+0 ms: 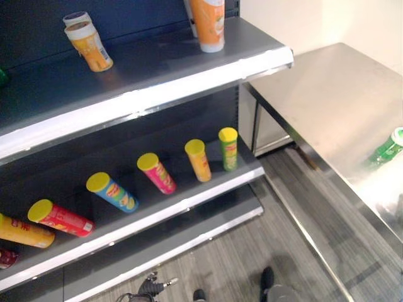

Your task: Put the goods on the table back onto the shelves and tidy them up.

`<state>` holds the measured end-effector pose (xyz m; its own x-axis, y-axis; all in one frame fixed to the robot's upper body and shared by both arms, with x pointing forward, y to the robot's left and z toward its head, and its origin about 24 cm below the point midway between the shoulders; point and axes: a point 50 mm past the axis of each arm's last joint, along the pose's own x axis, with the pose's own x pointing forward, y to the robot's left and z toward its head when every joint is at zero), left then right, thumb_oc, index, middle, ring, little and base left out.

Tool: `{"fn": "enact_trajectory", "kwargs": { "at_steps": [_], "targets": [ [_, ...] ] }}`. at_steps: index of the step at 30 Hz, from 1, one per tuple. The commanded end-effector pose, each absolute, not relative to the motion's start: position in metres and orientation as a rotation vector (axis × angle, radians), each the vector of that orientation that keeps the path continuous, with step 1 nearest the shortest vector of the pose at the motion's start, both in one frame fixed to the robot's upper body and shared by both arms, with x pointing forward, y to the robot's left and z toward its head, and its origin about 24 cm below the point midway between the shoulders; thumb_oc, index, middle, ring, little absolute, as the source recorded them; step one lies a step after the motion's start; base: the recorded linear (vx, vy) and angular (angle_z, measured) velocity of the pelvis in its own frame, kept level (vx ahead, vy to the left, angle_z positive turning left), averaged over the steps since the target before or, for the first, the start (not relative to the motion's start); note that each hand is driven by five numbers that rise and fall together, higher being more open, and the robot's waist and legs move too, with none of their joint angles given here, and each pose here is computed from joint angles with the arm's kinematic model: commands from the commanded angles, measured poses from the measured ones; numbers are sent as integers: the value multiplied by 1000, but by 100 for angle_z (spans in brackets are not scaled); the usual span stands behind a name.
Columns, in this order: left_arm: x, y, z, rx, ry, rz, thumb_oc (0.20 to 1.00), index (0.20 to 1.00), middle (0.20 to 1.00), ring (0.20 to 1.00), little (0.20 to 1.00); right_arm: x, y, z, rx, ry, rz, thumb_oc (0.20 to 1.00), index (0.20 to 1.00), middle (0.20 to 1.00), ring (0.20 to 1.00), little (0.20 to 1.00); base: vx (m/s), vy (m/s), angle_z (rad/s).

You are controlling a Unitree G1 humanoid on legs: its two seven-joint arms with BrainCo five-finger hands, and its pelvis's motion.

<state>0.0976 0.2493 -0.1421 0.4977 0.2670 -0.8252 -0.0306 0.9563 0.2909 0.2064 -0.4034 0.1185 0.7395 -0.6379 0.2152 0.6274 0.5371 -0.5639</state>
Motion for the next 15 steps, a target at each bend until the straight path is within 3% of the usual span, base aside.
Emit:
{"fn": "enact_trajectory", "kwargs": {
  "at_steps": [1, 15],
  "targets": [
    [102, 270, -135, 305, 1014, 224, 1000, 1000, 1000, 1000, 1000, 219, -406, 141, -707, -62, -757, 1000, 1000, 1000, 1000, 1000, 0, 0, 0],
    [97, 272, -136, 320, 1021, 236, 1000, 1000, 1000, 1000, 1000, 225, -426, 154, -826, -4, -844, 1000, 1000, 1000, 1000, 1000, 1, 1, 0]
  ]
}}
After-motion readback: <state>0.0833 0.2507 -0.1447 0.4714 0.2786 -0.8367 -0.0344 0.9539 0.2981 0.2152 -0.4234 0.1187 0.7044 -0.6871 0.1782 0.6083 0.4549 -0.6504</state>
